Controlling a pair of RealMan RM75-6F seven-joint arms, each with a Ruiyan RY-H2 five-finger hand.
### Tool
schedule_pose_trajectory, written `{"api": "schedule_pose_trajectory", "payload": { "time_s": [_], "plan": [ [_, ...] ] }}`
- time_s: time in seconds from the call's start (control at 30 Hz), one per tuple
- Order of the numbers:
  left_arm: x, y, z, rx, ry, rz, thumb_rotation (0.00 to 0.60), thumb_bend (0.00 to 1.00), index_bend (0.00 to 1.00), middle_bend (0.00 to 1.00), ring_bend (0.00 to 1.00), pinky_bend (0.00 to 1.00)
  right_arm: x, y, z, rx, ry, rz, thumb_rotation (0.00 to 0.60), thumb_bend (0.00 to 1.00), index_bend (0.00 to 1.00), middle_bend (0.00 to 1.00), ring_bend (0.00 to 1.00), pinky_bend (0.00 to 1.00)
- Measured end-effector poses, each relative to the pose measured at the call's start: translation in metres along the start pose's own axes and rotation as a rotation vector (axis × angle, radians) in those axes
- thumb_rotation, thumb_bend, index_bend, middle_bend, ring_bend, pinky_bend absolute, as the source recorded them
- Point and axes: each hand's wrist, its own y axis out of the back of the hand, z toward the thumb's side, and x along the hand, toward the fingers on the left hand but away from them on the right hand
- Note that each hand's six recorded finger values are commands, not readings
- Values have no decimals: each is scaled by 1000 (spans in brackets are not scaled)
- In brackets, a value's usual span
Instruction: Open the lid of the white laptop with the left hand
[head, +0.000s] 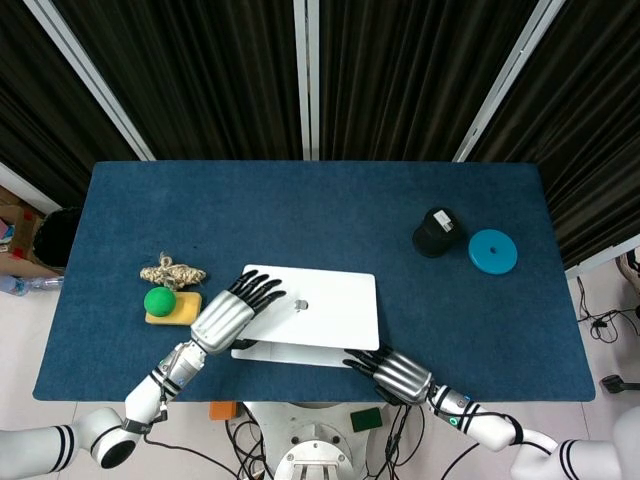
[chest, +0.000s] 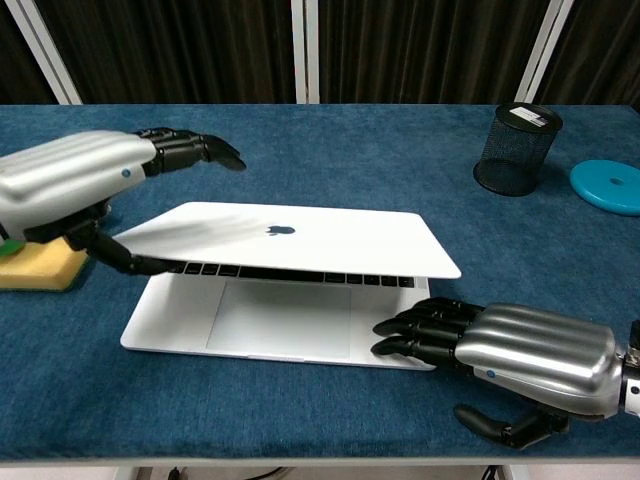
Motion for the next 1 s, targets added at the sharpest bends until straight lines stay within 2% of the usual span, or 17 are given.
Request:
{"api": "schedule_pose_trajectory", "payload": {
  "time_s": [0.33, 0.47, 0.63, 1.0],
  "plan": [
    [27, 41, -14, -112, 19, 85, 600, 253, 136, 77, 52, 68, -7, -3, -3, -28, -7, 29, 600, 581, 0, 0, 0, 0],
    [40, 57, -21, -143, 30, 96, 600, 252, 136, 77, 52, 68, -10, -1, -4, -39, -12, 29, 600, 581, 0, 0, 0, 0],
    [54, 72, -29, -187, 57, 89, 600, 249, 136, 77, 52, 68, -13, 1, -4, -48, -17, 31, 600, 581, 0, 0, 0, 0],
    [101, 99, -55, -325, 166, 17, 600, 249, 136, 77, 52, 68, -20, 5, -9, -69, -35, 36, 600, 580, 0, 0, 0, 0]
  ]
}}
